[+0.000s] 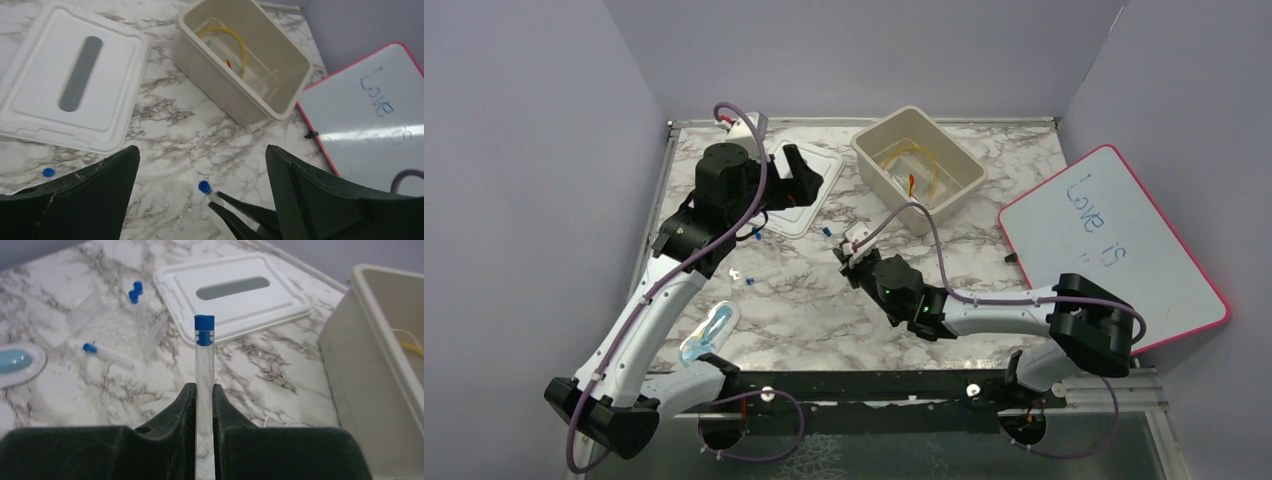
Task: Organize the chemistry lab equipment
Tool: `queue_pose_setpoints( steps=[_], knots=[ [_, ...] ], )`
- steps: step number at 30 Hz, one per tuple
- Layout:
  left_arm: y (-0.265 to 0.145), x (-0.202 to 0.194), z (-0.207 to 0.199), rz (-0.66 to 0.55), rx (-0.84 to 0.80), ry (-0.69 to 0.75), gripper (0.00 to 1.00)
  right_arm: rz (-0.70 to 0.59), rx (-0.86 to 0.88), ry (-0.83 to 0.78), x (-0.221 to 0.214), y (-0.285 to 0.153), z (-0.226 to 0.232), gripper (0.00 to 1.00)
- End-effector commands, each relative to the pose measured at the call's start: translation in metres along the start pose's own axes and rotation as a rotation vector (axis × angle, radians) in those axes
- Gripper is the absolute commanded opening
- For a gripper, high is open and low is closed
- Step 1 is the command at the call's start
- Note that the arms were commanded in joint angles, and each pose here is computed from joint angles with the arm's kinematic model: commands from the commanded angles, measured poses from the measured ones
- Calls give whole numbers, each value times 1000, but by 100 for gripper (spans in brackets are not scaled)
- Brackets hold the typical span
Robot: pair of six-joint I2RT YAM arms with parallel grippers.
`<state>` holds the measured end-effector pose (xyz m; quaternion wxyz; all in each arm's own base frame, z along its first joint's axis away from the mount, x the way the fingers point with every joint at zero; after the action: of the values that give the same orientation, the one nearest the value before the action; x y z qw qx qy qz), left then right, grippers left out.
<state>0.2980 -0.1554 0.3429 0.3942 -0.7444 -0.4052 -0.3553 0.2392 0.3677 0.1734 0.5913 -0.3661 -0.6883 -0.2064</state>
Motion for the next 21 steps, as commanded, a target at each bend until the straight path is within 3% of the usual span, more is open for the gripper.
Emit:
queue_pose_setpoints(
  steps=[1,5,11,21],
  knots=[
    [-4,-27,-52,191,-311,1,99,-217,-231,128,57,-10,-43,9],
    [3,-53,-53,309,-348,-12,91,-274,-241,131,75,-12,-47,9],
    [8,-75,-52,397,-358,-60,61,-313,-224,121,85,-13,-46,9],
    [25,-84,-34,396,-238,-133,47,-323,-177,92,83,-11,-38,9]
  ],
)
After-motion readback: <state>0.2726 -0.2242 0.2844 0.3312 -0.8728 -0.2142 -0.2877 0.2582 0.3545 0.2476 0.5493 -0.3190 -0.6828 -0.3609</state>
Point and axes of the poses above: each gripper's point midway between its finger pads, its own y axis out along the fingers, its own z axis along the line the jaws close on, x = y × z, the point moved 1 cm from there along -y, back along the fingers, and after that the axes turned 2 degrees about -y, right-handed, at the moved point
